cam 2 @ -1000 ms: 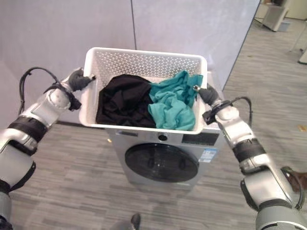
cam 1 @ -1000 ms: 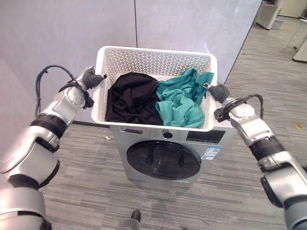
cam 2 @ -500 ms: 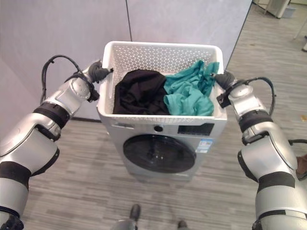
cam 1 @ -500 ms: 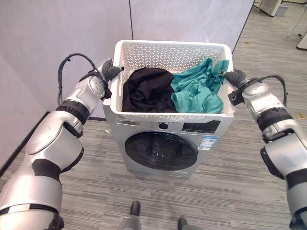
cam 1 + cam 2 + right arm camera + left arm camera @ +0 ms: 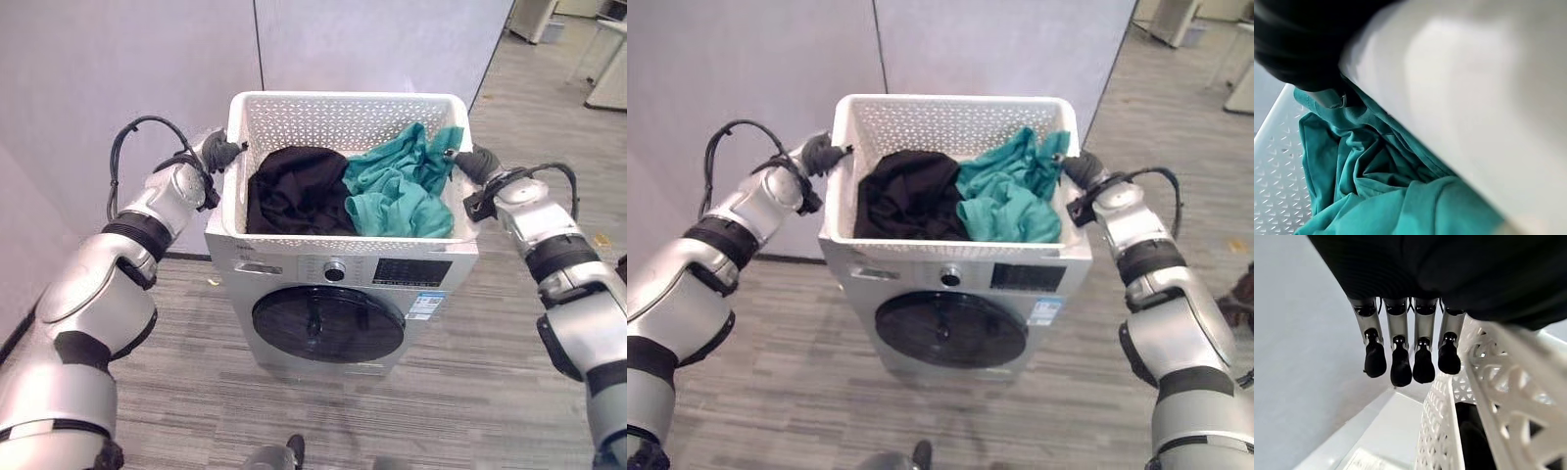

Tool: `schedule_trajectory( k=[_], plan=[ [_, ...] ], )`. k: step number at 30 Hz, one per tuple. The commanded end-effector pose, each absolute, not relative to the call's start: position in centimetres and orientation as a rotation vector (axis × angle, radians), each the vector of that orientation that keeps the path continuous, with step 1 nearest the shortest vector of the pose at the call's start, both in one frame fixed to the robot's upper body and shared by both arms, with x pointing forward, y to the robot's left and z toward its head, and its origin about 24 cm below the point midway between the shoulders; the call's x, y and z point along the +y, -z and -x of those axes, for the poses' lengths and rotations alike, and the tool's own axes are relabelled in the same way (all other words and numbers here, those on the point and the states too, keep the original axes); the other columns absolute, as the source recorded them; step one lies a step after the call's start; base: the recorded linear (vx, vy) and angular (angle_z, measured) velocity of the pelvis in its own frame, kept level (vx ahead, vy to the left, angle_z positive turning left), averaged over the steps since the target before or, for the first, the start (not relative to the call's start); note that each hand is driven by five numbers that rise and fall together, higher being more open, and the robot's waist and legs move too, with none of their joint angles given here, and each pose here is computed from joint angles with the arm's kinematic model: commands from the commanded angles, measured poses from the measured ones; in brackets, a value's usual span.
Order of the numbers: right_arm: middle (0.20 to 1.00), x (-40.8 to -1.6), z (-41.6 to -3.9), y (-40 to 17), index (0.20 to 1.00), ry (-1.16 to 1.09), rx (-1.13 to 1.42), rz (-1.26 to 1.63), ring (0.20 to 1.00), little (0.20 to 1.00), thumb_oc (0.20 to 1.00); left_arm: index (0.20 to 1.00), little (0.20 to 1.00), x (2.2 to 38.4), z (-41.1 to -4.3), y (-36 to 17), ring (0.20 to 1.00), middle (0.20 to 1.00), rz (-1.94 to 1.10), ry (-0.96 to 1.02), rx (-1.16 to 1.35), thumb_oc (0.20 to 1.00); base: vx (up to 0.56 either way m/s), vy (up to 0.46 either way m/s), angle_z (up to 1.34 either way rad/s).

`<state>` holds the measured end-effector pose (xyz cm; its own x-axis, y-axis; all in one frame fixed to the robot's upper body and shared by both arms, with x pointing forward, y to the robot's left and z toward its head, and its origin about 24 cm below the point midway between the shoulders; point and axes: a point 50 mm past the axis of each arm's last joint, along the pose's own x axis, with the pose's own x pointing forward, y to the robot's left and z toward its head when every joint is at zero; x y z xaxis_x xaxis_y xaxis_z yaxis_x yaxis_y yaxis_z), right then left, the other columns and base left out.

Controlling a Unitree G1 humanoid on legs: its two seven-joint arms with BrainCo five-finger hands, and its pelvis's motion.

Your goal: Grab the laundry basket,head to the washer,open it,put in the laundry and shut it.

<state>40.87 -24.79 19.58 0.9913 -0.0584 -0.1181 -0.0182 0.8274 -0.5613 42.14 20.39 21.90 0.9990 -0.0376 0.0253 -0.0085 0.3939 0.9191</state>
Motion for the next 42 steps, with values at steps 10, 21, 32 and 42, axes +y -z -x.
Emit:
schedule_trajectory(
  k=[10,21,32,42],
  plan=[
    [0.200,-32.6,-37.7,-14.9,0.200,0.239,0.457,0.687,0.200,0.200,0.200,0.200,0.200,27.2,-41.0,-27.6,0.200,0.200,-1.216,-0.313,-0.017,0.200,0.15,-0.075,-0.03],
    [0.200,-30.5,-39.3,-17.0,0.200,0.213,0.414,0.731,0.200,0.200,0.200,0.200,0.200,24.9,-41.5,-30.2,0.200,0.200,-1.234,-0.327,-0.087,0.200,0.05,-0.066,0.02],
    [0.200,-24.2,-42.2,-23.9,0.200,0.153,0.166,0.720,0.200,0.200,0.200,1.000,1.000,22.0,-40.9,-36.8,1.000,1.000,-1.159,-0.414,-0.294,1.000,-0.07,0.035,-0.07],
    [1.000,-22.8,-42.6,-25.2,1.000,0.164,0.147,0.636,1.000,1.000,1.000,1.000,1.000,19.6,-40.1,-40.3,1.000,1.000,-0.997,-0.449,-0.428,1.000,-0.03,0.001,0.03]
  ],
)
